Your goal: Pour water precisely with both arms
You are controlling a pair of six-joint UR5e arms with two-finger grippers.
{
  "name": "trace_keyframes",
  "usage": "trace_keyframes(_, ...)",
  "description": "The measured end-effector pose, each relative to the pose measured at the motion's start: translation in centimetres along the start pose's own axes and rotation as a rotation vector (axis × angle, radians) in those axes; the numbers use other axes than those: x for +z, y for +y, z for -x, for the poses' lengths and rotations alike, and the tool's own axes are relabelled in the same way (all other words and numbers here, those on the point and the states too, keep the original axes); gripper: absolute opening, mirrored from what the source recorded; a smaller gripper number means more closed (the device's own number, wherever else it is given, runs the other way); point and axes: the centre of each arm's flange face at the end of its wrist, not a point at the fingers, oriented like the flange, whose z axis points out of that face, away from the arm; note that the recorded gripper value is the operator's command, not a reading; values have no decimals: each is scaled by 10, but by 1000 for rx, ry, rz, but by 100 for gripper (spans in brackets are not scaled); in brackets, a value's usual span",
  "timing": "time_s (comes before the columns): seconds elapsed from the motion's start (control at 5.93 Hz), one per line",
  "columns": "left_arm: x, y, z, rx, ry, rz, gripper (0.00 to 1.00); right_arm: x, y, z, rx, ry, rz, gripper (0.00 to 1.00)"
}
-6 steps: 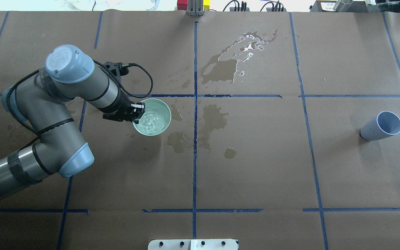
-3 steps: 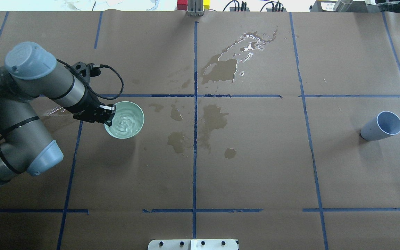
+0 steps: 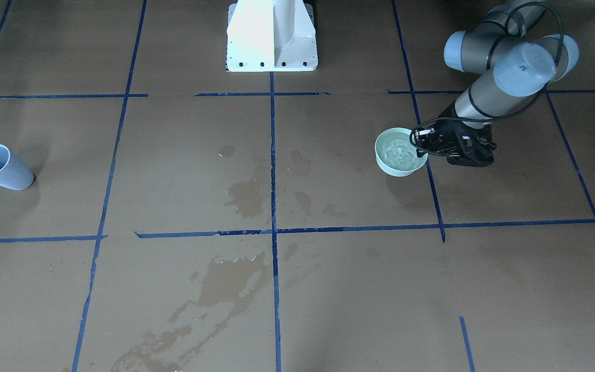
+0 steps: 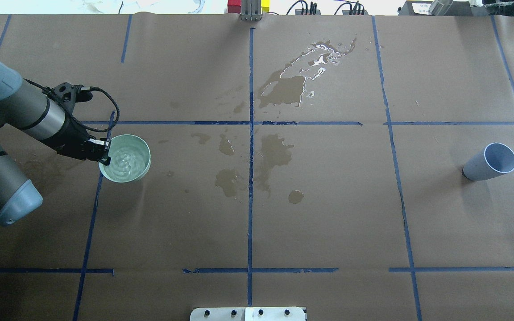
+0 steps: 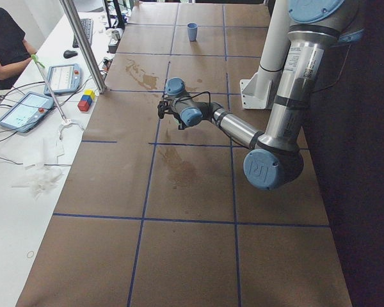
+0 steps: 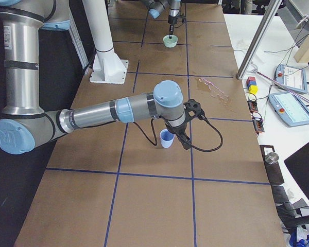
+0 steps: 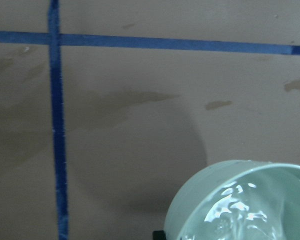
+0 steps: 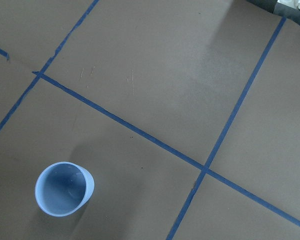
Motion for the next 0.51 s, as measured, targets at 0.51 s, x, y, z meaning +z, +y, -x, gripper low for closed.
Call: trace_keyframes(0.51, -18, 7, 87, 47, -16, 14, 0, 0, 0, 0, -1, 1, 0, 100)
